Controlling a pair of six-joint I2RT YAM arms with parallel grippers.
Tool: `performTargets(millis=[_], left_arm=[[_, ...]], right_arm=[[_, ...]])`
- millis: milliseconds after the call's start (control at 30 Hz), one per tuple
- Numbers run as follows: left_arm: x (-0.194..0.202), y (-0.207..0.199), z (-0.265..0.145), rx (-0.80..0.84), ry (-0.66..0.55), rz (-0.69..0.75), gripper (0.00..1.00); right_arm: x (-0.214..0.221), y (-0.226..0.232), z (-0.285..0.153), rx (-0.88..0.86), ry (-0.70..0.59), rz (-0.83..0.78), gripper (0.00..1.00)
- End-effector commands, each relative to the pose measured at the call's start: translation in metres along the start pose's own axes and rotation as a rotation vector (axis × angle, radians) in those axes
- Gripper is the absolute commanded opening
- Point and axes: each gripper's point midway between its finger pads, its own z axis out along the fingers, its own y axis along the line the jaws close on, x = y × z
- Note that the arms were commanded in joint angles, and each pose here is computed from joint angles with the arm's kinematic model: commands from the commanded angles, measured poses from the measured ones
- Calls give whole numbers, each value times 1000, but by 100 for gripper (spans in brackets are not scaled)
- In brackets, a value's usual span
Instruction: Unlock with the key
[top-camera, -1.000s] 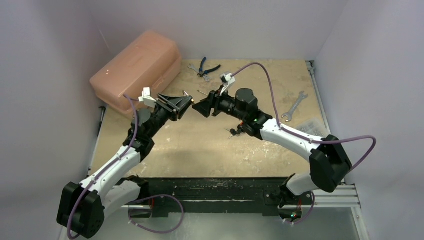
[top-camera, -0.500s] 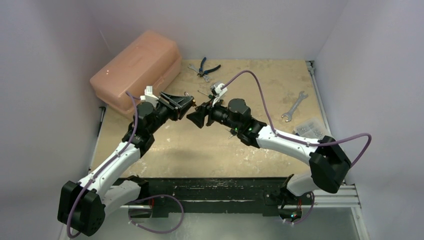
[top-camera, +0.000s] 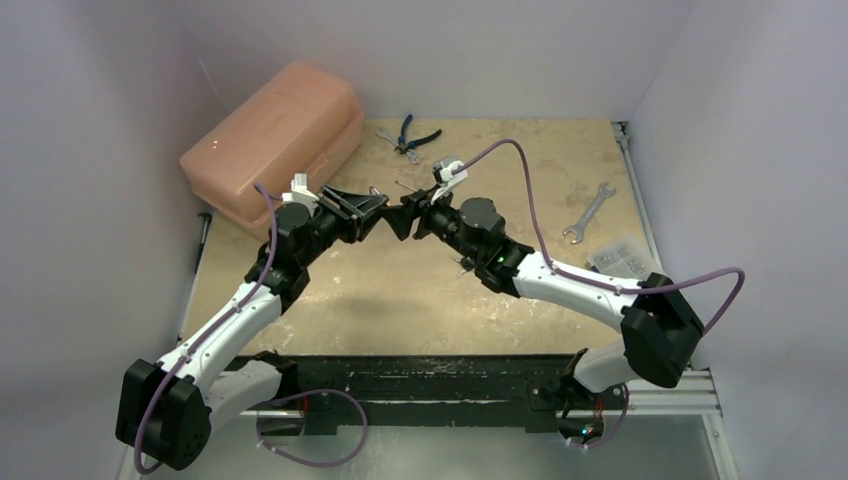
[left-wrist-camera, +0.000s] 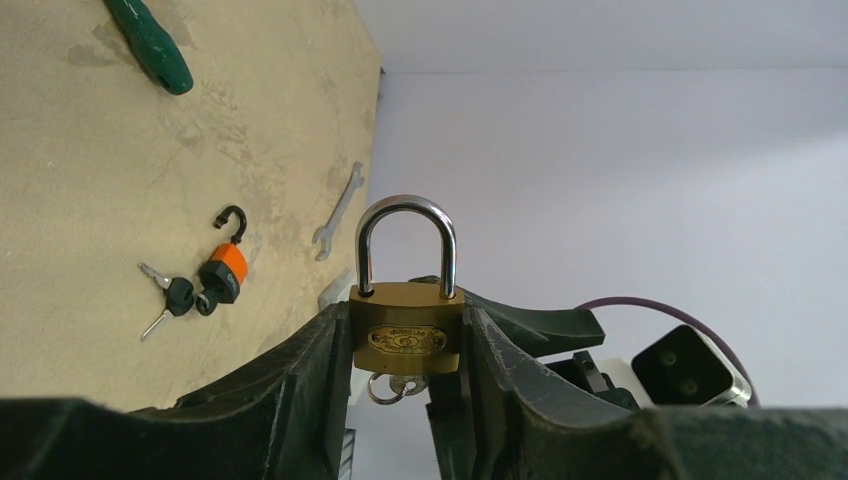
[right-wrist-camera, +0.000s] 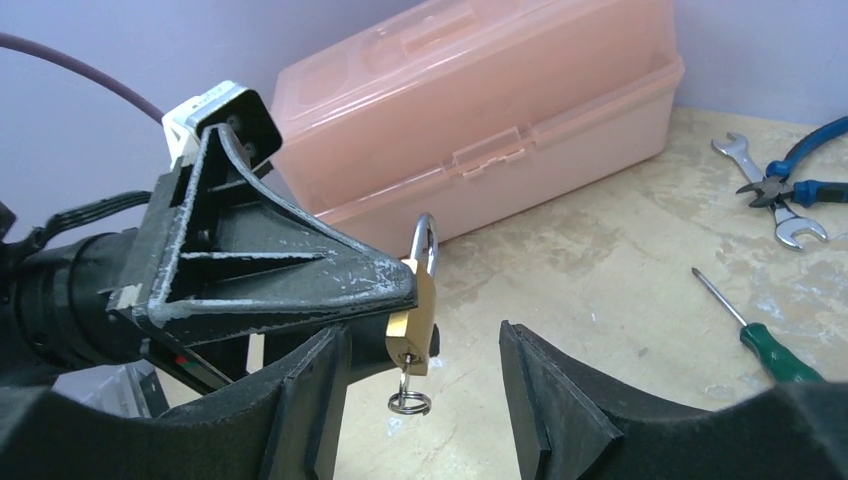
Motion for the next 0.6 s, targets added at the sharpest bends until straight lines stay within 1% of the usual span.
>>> performTargets(millis=[0, 67, 200, 267, 567], left_arm=[[-1, -36, -2, 89, 7, 11, 0], [-1, -36, -2, 87, 8, 9, 0], [1, -36, -2, 83, 19, 1, 0], [2, -36, -2, 84, 22, 1, 0], [3, -39, -4, 93, 29, -5, 0]], right_arm=[[-16, 5, 8, -1, -65, -7, 62], [-16, 6, 9, -2, -72, -9, 61], [-18, 5, 3, -1, -147, -16, 60], [-16, 2, 5, 10, -165, -16, 59], [-7, -2, 15, 58, -195, -21, 55]])
